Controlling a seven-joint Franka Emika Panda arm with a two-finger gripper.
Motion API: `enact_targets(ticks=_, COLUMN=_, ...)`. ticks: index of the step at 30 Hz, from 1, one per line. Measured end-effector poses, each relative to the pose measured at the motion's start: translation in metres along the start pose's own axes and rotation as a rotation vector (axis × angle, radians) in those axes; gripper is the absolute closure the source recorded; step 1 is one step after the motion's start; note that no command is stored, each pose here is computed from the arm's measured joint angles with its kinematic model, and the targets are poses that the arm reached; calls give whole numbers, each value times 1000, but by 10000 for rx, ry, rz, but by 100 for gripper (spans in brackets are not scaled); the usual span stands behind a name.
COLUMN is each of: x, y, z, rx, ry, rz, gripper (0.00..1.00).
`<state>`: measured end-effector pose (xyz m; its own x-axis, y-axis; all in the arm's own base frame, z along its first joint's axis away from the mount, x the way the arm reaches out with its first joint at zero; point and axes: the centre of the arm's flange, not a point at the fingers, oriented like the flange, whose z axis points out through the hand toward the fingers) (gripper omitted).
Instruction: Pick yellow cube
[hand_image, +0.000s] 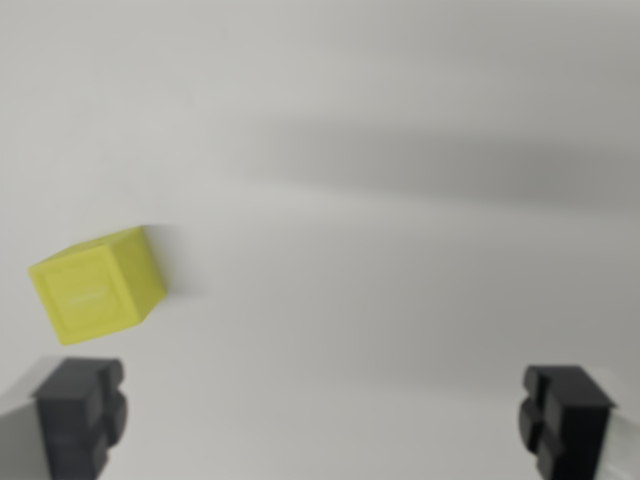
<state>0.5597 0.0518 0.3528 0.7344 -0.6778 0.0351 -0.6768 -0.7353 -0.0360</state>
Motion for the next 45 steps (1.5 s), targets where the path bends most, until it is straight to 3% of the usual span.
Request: enact_targets(ticks=45, x=-59, y=-24, z=74, rx=-121, ry=-159, rz=-1125, gripper=0)
